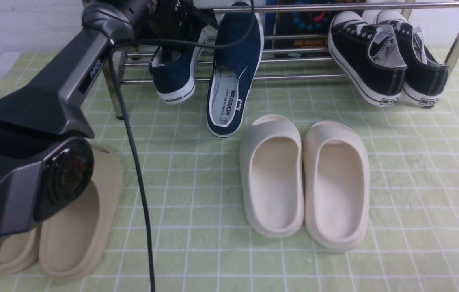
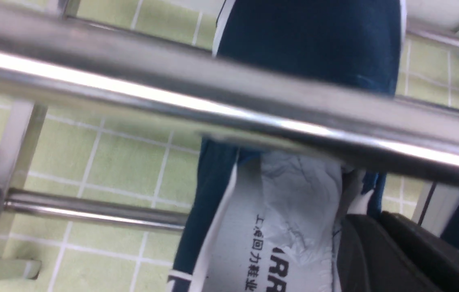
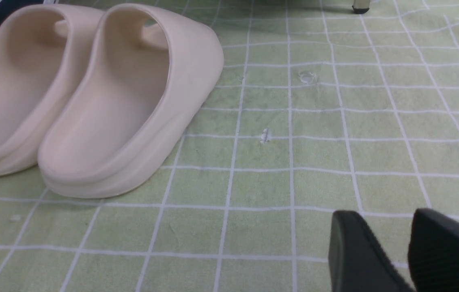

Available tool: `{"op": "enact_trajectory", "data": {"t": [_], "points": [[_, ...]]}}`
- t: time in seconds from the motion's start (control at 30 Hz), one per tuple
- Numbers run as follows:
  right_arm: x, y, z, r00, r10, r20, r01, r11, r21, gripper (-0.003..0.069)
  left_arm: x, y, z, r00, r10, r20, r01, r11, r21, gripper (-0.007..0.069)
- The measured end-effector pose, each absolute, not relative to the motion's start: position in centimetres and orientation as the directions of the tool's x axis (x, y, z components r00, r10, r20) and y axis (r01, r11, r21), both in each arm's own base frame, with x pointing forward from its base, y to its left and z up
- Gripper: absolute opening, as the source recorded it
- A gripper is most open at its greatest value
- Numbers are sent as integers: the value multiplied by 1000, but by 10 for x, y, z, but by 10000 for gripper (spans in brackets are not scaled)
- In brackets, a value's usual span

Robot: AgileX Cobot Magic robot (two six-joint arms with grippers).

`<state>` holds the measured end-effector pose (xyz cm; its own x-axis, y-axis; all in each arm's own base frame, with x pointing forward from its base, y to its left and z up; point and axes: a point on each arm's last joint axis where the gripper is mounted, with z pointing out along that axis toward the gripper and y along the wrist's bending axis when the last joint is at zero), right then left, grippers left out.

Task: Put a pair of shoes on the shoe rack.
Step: Use the left arm to put a shoe into the shoe rack

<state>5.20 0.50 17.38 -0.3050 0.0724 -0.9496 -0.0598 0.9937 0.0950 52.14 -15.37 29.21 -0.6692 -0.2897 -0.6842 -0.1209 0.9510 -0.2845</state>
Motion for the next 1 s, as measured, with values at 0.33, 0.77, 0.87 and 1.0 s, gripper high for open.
{"op": "enact_trajectory", "data": {"t": [0.33, 0.77, 0.87, 1.0], "points": [[52, 5, 174, -305, 72, -950, -60, 994, 95, 239, 523, -153, 290, -667, -285, -689, -119, 953, -279, 35], [52, 5, 174, -305, 72, -950, -60, 994, 95, 239, 502, -147, 310, -762, -153, -629, -30, 979, -203, 415], [52, 5, 174, -305, 72, -950, -60, 994, 95, 239, 489, -146, 336, -763, -130, -634, 7, 978, -209, 397], [52, 5, 174, -305, 72, -950, -60, 994, 95, 239, 460, -145, 373, -778, -64, -625, 75, 978, -194, 330]]}}
